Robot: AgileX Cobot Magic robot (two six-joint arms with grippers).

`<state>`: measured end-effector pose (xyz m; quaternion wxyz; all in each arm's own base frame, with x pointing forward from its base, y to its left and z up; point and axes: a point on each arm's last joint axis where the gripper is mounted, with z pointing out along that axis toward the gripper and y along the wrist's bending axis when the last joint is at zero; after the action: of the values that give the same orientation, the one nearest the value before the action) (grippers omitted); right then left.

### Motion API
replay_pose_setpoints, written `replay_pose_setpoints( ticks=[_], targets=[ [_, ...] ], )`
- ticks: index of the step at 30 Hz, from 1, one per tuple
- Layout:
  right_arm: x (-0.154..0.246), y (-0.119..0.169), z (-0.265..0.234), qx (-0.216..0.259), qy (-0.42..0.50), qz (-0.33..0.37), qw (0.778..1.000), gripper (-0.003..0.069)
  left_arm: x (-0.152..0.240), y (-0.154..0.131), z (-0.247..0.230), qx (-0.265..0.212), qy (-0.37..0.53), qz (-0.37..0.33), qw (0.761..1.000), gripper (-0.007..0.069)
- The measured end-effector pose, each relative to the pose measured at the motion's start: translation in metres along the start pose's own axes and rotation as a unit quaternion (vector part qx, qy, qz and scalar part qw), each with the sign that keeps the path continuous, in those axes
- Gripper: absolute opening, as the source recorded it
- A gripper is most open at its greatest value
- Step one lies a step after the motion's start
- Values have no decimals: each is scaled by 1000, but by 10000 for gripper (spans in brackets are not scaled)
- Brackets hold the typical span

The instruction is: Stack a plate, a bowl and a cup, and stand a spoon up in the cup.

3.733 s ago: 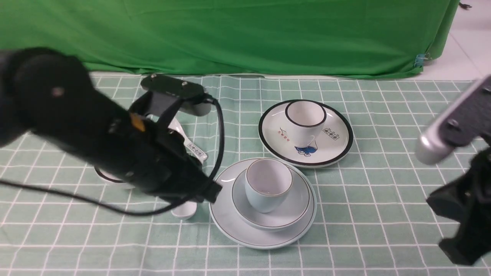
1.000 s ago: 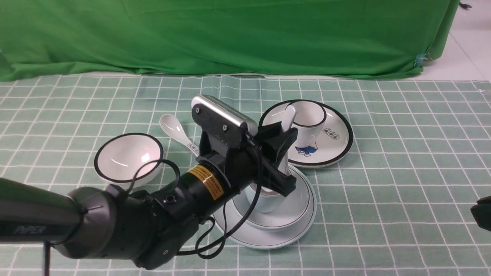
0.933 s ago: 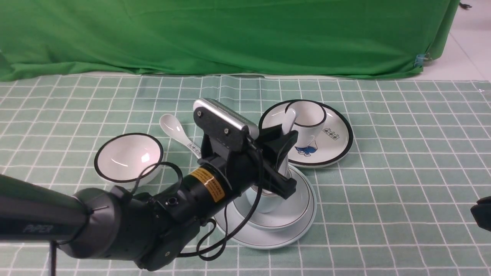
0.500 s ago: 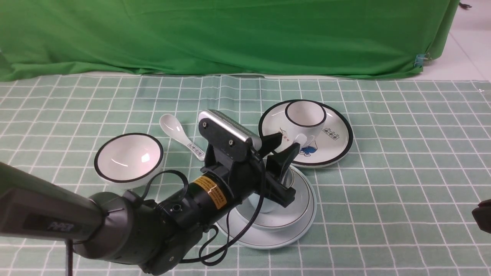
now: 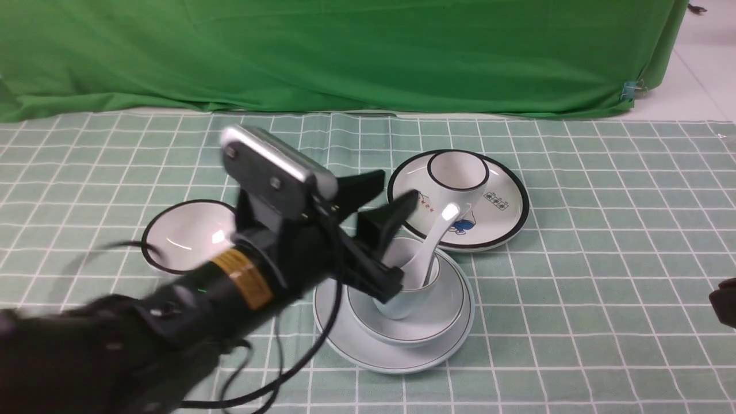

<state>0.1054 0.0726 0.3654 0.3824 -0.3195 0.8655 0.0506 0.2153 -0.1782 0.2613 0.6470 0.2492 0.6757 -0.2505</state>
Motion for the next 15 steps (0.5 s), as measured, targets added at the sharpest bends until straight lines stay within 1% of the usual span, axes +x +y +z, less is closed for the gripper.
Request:
replay_pose_setpoints(
  ticks=[1,3,5,8,10,11,12,13,15],
  targets=[
    [-1,0,-1,0,-2,0,1000,90,-10,0,-10,-2,6,-1,1000,206],
    [-1,0,-1,0,-2,0,1000,90,-33,-1,-37,-8,21,-4,1000,99],
    [-1,0,-1,0,-1,0,1000,90,-50,-1,-65,-15,28,-6,999,41],
    [0,0,-1,0,0,6,1000,77,-67,-2,-119,-23,22,-8,999,8],
    [0,0,-1,0,0,11,1000,48,-64,-3,-145,-25,13,-7,1000,6],
    [0,0,-1,0,0,11,1000,44,-64,-3,-148,-25,9,-7,1000,6],
    [0,0,-1,0,0,13,1000,25,-60,-4,-165,-26,-5,-7,1000,6],
    [0,0,-1,0,0,13,1000,20,-54,-4,-179,-26,-18,-8,999,6],
    [0,0,-1,0,1,14,1000,20,-48,-5,-188,-26,-25,-8,999,6]
  ],
)
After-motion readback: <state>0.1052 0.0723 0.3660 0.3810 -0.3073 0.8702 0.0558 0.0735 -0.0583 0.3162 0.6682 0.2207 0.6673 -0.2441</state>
